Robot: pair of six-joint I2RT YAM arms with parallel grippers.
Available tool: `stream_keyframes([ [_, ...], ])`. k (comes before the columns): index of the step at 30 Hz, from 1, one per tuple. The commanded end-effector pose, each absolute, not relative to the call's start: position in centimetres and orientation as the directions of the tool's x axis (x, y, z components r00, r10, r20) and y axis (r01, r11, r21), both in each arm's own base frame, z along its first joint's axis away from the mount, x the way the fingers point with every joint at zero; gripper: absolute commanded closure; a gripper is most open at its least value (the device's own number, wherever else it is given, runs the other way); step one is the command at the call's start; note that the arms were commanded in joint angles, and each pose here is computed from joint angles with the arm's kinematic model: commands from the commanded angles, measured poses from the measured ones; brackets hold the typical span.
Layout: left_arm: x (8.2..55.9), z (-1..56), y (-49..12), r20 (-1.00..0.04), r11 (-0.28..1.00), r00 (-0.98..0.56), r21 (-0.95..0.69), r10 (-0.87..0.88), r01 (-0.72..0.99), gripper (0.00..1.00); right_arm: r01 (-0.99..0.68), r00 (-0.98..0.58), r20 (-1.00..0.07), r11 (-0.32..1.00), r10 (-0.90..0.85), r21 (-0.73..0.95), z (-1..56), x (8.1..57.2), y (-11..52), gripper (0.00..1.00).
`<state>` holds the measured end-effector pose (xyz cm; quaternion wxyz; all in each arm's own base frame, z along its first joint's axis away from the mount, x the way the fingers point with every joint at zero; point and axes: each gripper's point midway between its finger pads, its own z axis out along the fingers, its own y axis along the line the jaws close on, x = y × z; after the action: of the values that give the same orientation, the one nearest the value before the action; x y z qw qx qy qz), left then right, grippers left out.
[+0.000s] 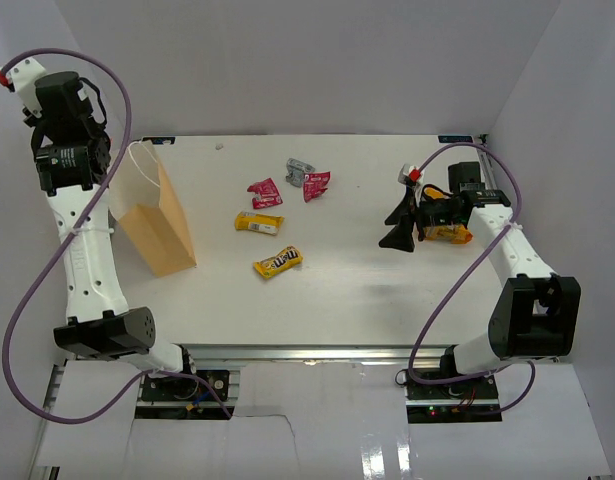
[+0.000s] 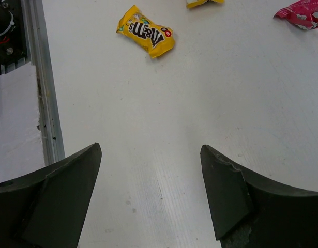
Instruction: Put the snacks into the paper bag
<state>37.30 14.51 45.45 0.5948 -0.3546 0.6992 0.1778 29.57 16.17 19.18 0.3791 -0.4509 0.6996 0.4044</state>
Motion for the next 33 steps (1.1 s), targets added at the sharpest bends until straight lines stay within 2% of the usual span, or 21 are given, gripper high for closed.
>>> stream_keyframes([
  [1,36.2,48.2,15.0,-0.948,0.686,0.087,-0.283,-0.307,-0.670,0.85,-0.946,-0.283,-0.910,0.246,-0.303,0.212,19.6,29.3,16.2,0.18],
  [13,37.4,39.9,13.3,-0.923,0.753,-0.108,-0.229,-0.369,-0.617,0.84,-0.941,-0.292,-0.906,0.261,-0.305,0.215,19.4,29.7,15.9,0.18],
  [16,37.2,38.2,12.7,-0.911,0.764,-0.143,-0.229,-0.386,-0.603,0.81,-0.940,-0.295,-0.905,0.263,-0.305,0.218,19.3,29.8,15.8,0.17],
  [18,37.0,37.9,12.2,-0.908,0.776,-0.152,-0.236,-0.391,-0.585,0.73,-0.938,-0.300,-0.903,0.269,-0.308,0.220,19.2,29.8,15.8,0.18],
  [19,37.1,37.4,12.1,-0.905,0.779,-0.162,-0.235,-0.394,-0.581,0.61,-0.937,-0.303,-0.901,0.272,-0.310,0.221,19.2,29.9,15.7,0.17],
  [21,37.0,37.6,11.8,-0.904,0.790,-0.164,-0.242,-0.394,-0.563,0.43,-0.932,-0.311,-0.895,0.287,-0.320,0.221,18.9,30.1,15.5,0.17],
  [22,37.1,37.7,11.4,-0.903,0.799,-0.166,-0.249,-0.395,-0.548,0.31,-0.929,-0.317,-0.891,0.297,-0.325,0.222,18.9,30.3,15.4,0.17],
  [25,37.0,38.5,11.0,-0.904,0.806,-0.151,-0.268,-0.400,-0.528,0.16,-0.899,-0.361,-0.862,0.378,-0.356,0.220,18.4,31.8,14.5,0.18],
  [29,36.4,41.0,10.5,-0.914,0.816,-0.102,-0.295,-0.393,-0.498,0.09,-0.810,-0.413,-0.810,0.575,-0.417,0.118,17.8,35.3,11.7,0.17],
  [32,35.7,43.7,9.4,-0.918,0.838,-0.056,-0.331,-0.392,-0.433,0.06,-0.658,-0.462,-0.731,0.747,-0.502,-0.097,17.1,38.6,6.6,0.14],
  [33,35.6,44.4,8.9,-0.919,0.850,-0.048,-0.341,-0.392,-0.402,0.04,-0.630,-0.474,-0.706,0.763,-0.525,-0.145,17.0,39.2,5.6,0.11],
])
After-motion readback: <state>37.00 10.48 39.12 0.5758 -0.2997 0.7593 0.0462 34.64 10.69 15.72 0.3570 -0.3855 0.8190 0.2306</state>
